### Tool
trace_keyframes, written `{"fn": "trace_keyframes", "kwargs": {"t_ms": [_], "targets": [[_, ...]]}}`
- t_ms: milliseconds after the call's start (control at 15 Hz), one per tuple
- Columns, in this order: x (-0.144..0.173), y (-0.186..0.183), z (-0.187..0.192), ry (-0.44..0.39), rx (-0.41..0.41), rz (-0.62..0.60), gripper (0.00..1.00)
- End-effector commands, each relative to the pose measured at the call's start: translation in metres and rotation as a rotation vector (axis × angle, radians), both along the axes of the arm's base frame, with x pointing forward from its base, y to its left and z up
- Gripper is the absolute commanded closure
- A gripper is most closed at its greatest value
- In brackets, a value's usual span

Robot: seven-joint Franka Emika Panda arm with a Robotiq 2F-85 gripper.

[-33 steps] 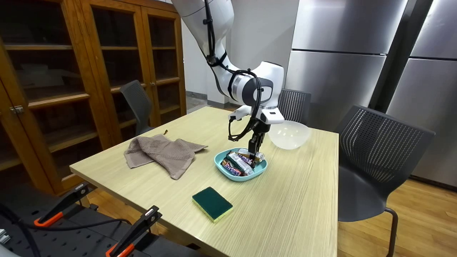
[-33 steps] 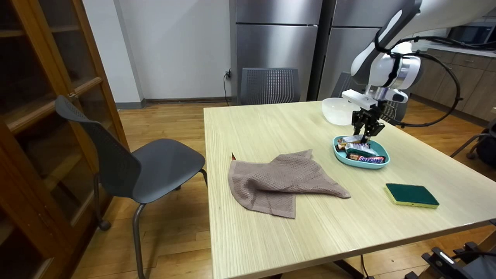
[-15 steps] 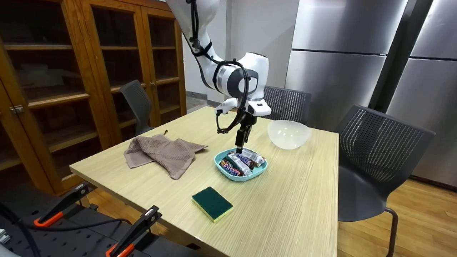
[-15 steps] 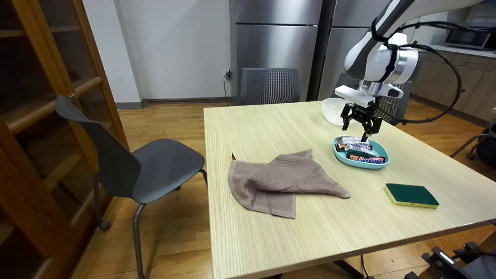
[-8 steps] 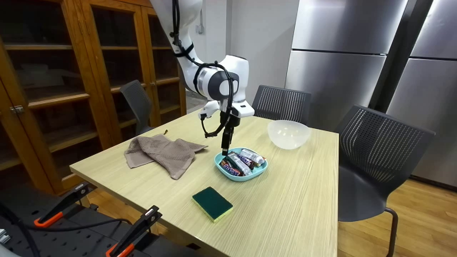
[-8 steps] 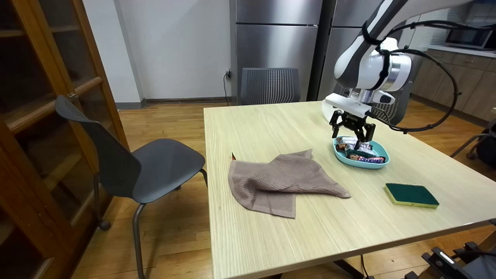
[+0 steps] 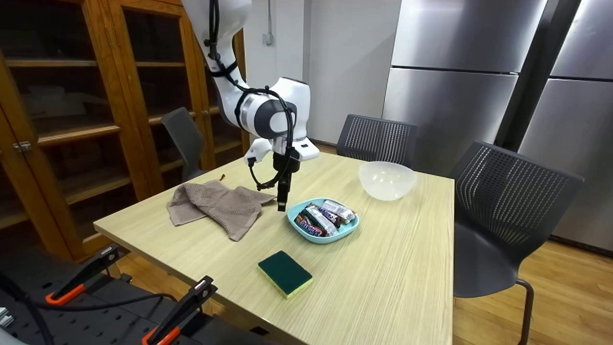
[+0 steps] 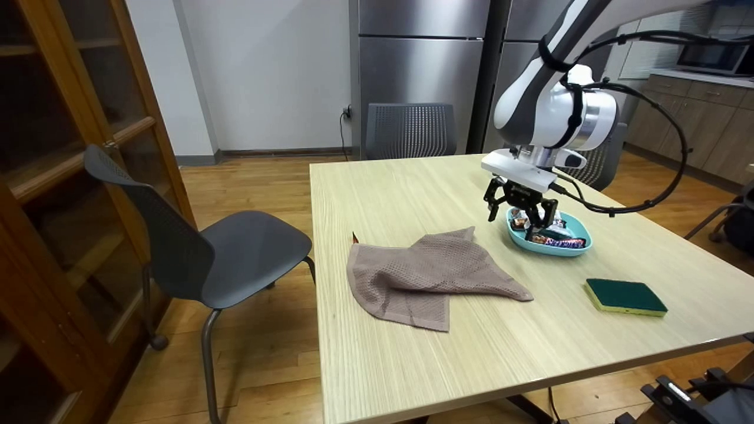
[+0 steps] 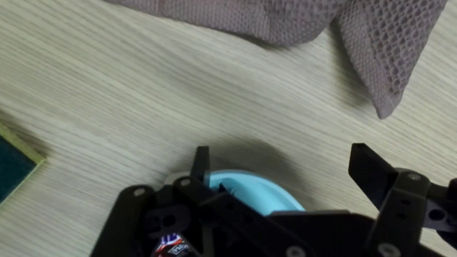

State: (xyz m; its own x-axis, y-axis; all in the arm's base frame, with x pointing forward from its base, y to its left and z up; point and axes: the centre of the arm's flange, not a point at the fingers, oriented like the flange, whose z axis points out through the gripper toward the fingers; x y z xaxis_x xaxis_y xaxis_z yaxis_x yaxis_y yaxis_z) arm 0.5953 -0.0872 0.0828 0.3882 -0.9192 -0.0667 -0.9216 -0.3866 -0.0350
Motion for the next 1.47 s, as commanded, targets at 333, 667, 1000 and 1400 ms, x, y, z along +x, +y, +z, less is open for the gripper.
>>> {"fn": "trace_keyframes", "kwargs": {"t_ms": [333,667,1000,1400], "targets": [[-0.009,0.044,0.005,0.011,0.102,0.053,0.0],[-0.005,0.057,-0.009,0.054,0.143,0.058,0.0],[-0.003,0.068,-0.022,0.094,0.181,0.039,0.0],[-0.008,0.068,-0.022,0.078,0.202,0.022,0.0]]}}
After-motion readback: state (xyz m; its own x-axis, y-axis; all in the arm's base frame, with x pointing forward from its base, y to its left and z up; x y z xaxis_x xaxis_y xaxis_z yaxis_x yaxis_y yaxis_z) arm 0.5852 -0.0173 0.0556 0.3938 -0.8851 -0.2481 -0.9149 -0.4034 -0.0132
